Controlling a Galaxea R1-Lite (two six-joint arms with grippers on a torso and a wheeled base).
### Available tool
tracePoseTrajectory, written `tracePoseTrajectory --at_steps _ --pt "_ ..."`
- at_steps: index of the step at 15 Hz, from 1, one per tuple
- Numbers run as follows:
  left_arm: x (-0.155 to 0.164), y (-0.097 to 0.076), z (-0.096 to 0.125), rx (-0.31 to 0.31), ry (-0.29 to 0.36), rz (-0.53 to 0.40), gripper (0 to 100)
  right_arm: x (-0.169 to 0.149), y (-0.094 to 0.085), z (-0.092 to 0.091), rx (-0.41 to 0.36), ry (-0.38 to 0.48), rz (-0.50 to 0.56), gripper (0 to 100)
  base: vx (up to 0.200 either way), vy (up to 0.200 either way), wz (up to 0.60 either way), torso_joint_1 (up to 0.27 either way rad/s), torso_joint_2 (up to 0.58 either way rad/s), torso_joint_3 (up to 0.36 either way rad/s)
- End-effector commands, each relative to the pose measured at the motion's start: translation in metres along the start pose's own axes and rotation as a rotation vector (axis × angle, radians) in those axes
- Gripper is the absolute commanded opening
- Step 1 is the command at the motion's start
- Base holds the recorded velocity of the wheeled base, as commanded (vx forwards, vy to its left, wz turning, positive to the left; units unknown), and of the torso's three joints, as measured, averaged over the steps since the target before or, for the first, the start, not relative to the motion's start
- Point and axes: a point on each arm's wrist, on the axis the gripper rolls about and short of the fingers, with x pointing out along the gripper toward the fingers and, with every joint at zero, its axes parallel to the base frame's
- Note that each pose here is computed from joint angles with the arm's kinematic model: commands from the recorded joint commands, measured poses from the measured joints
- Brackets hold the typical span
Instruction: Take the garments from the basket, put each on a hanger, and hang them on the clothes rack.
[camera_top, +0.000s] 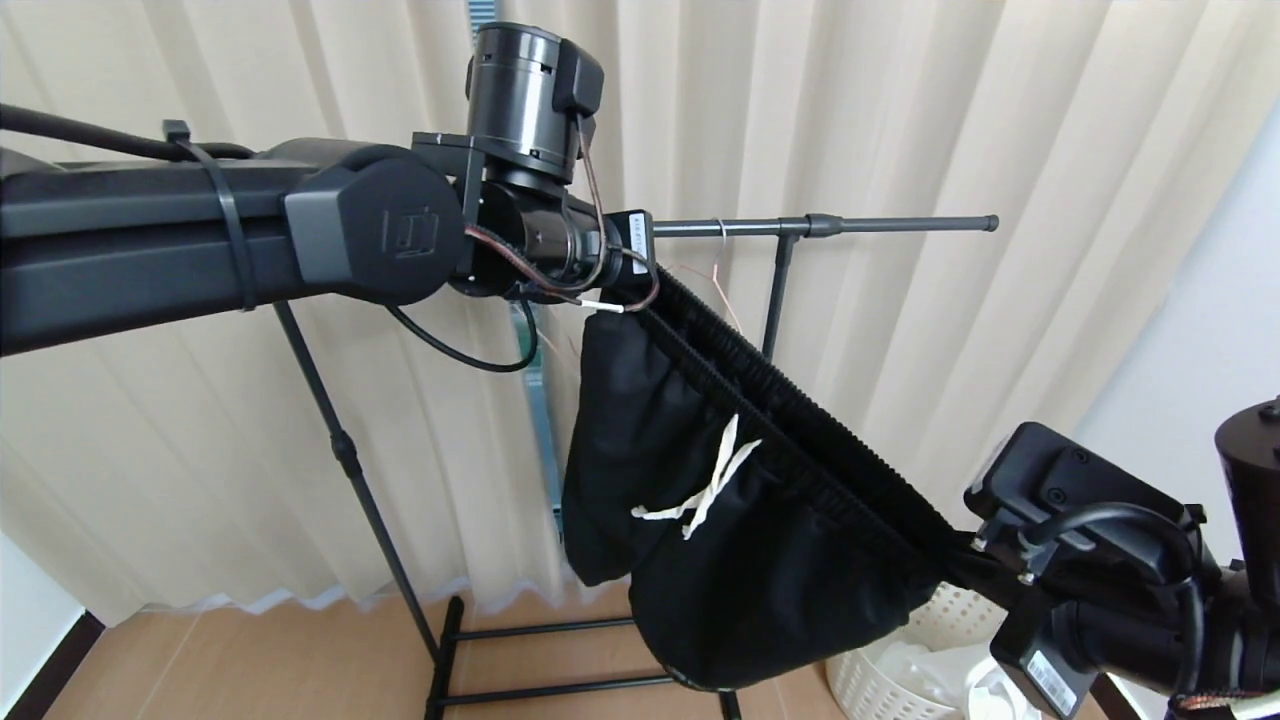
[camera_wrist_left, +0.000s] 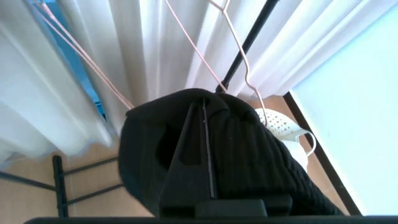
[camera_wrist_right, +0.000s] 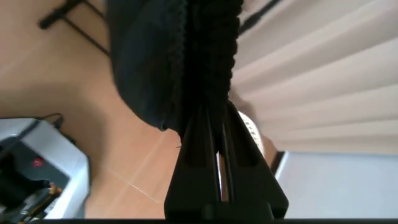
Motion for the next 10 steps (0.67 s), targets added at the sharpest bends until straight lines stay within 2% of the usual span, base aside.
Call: tracePoseTrajectory --at_steps 1,4,6,7,8,10 --pt "0.023 -0.004 -0.01 0.009 0.026 0.004 0 0.003 0.028 0.011 0.039 -0.023 0.111 0 0.0 0.0 0.0 0.0 0.0 0.0" --pt "0.023 -0.005 -0.01 0.011 0.036 -0.035 0 0.0 0.045 0.029 0.159 -0.062 0.275 0 0.0 0.0 0.0 0.0 0.0 0.0" --pt "0.023 -0.005 -0.01 0.011 0.036 -0.033 0 -0.005 0.048 0.039 0.245 -0.088 0.331 0 0.0 0.0 0.0 0.0 0.0 0.0" --pt "0.023 -0.005 -0.01 0.009 0.037 -0.035 0 -0.009 0.048 0.047 0.323 -0.105 0.39 0 0.0 0.0 0.0 0.0 0.0 0.0" --pt "0.023 -0.005 -0.01 0.009 0.037 -0.035 0 -0.011 0.047 0.05 0.348 -0.111 0.423 0 0.0 0.0 0.0 0.0 0.0 0.0" --pt "0.022 -0.005 -0.009 0.007 0.035 -0.035 0 -0.01 0.048 0.047 0.345 -0.099 0.424 0 0.0 0.0 0.0 0.0 0.0 0.0"
